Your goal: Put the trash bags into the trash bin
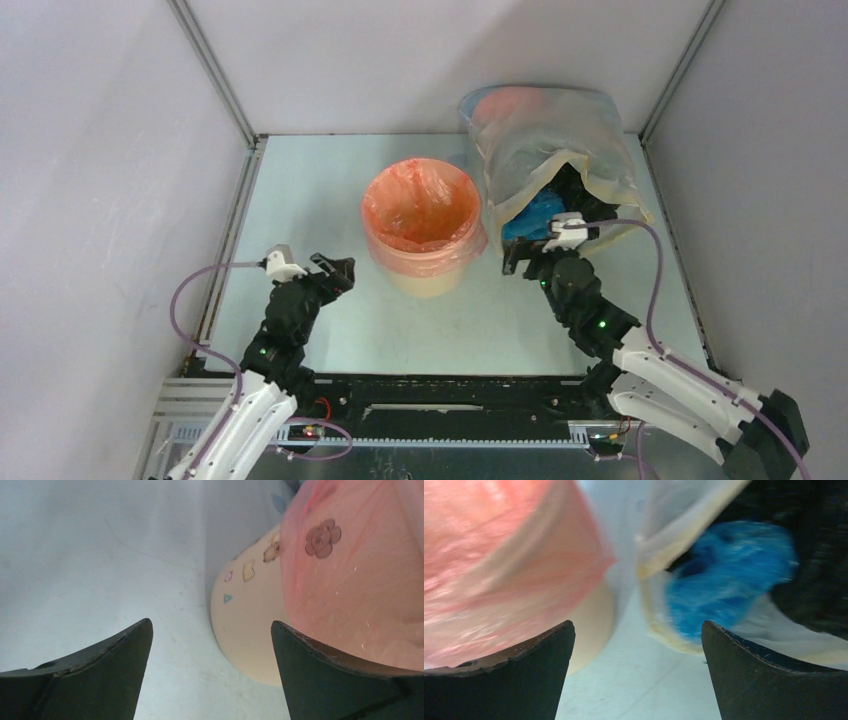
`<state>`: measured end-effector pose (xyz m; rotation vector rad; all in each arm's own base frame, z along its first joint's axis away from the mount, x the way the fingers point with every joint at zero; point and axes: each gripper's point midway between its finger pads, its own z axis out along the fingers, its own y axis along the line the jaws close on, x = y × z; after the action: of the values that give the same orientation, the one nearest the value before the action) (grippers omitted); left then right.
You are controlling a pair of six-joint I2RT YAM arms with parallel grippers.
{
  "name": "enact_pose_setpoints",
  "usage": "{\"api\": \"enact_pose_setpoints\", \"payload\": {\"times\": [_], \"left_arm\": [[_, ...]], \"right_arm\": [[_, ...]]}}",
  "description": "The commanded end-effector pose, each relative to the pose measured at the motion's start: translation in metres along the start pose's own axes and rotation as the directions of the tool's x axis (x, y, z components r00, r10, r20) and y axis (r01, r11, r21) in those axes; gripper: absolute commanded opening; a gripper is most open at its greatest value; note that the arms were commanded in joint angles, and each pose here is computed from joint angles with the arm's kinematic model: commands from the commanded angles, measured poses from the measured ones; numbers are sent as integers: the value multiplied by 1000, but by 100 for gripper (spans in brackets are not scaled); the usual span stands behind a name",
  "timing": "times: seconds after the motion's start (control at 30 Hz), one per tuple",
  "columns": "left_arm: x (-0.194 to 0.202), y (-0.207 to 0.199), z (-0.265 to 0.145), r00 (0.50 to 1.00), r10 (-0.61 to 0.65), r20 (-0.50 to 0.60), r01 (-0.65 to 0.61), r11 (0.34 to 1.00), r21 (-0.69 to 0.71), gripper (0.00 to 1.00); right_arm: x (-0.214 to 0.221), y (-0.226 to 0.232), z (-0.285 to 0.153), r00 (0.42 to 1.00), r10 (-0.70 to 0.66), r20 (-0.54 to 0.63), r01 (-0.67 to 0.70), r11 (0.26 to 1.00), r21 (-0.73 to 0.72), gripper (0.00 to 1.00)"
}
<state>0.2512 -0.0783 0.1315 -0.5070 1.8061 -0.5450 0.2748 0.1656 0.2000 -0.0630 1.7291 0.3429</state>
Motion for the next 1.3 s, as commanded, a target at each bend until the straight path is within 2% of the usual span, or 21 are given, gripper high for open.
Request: {"api": "enact_pose_setpoints", "payload": {"times": [0.0,0.17,0.33,0.5,0.6,0.7,0.83,0.93,1.0,1.1,1.23,1.27], "left_arm": [[-31,22,-6,985,87,149,-70,991,-114,97],[-46,24,-10,976,118,183,-91,984,-154,98],[-60,31,-1,949,149,279,-97,977,-192,99],[-78,34,4,914,208,349,-124,961,-249,100],[-82,27,9,904,241,352,-164,958,-235,100],[-87,25,14,883,292,366,-212,946,-244,100],[-99,25,17,823,403,399,-306,908,-285,100],[-112,29,20,789,461,406,-342,879,-334,100],[-119,35,23,775,479,412,-348,868,-354,100],[-121,55,30,762,512,396,-366,845,-389,100],[-116,80,39,757,560,336,-403,805,-436,100],[-117,82,42,757,554,347,-399,812,-426,100]], "right_arm": [[-14,-48,-10,998,-41,49,33,989,144,100],[-12,-41,-15,993,-116,30,115,993,31,100],[3,-63,-13,990,-139,-16,140,983,120,100],[-2,-82,-4,995,-96,26,93,990,107,100],[-1,-103,3,989,-129,67,119,982,144,100],[10,-113,10,983,-160,85,152,984,94,100],[27,-153,15,987,-150,52,136,967,214,100],[28,-172,18,985,-146,95,115,955,275,100],[24,-183,23,981,-125,147,75,949,305,100],[27,-193,41,989,-124,78,94,944,315,96],[43,-216,52,991,-98,93,58,930,362,96],[52,-217,51,996,-77,38,58,929,366,95]]}}
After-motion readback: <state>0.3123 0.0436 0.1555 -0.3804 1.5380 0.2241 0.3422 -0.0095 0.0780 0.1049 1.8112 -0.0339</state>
